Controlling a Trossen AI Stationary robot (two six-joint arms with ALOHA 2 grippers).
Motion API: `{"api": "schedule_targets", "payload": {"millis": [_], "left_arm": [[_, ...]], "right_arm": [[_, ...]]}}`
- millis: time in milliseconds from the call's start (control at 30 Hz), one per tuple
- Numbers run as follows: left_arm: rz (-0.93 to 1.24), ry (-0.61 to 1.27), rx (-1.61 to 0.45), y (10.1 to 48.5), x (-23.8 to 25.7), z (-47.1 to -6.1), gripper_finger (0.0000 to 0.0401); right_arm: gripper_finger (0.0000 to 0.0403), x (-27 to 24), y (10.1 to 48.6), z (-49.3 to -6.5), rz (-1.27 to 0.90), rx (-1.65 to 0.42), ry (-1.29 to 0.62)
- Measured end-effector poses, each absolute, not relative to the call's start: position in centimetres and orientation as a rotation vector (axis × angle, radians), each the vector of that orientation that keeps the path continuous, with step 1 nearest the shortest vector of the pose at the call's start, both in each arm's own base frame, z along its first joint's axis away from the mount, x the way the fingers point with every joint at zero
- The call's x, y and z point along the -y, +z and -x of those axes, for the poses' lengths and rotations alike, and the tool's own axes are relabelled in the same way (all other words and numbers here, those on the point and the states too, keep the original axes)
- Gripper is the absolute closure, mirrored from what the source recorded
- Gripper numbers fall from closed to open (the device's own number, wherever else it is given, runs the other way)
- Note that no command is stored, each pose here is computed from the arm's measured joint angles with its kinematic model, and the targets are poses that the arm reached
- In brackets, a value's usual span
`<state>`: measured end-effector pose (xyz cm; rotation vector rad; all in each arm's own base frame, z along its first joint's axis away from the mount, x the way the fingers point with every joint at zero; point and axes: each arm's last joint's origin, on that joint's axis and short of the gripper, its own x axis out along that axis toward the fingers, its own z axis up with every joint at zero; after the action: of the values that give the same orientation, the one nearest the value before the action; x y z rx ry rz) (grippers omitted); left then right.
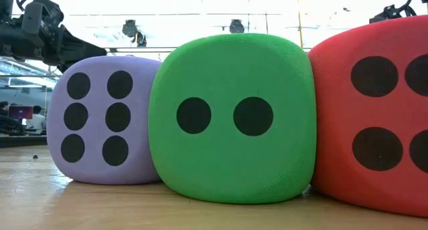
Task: Pick & Place Dice
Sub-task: Put the large orange die into the green bin
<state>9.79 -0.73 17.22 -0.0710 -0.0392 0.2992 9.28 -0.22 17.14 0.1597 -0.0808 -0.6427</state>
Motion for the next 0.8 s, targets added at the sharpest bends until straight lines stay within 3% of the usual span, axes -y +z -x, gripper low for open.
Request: {"api": "schedule_targets", "payload": {"millis": [433, 800], "left_arm": [[0.137, 0.297, 0.097, 17.73, 0.72, -9.76, 0.0375], [-0.118, 0.317, 0.058, 17.73, 0.69, -9.75, 0.0375]], "right_arm": [[0.0083, 0.22, 17.22, -9.28, -0.315, 0.139, -0.635], [0.0083, 0.22, 17.22, -9.28, -0.361, 0.154, -0.631]]}}
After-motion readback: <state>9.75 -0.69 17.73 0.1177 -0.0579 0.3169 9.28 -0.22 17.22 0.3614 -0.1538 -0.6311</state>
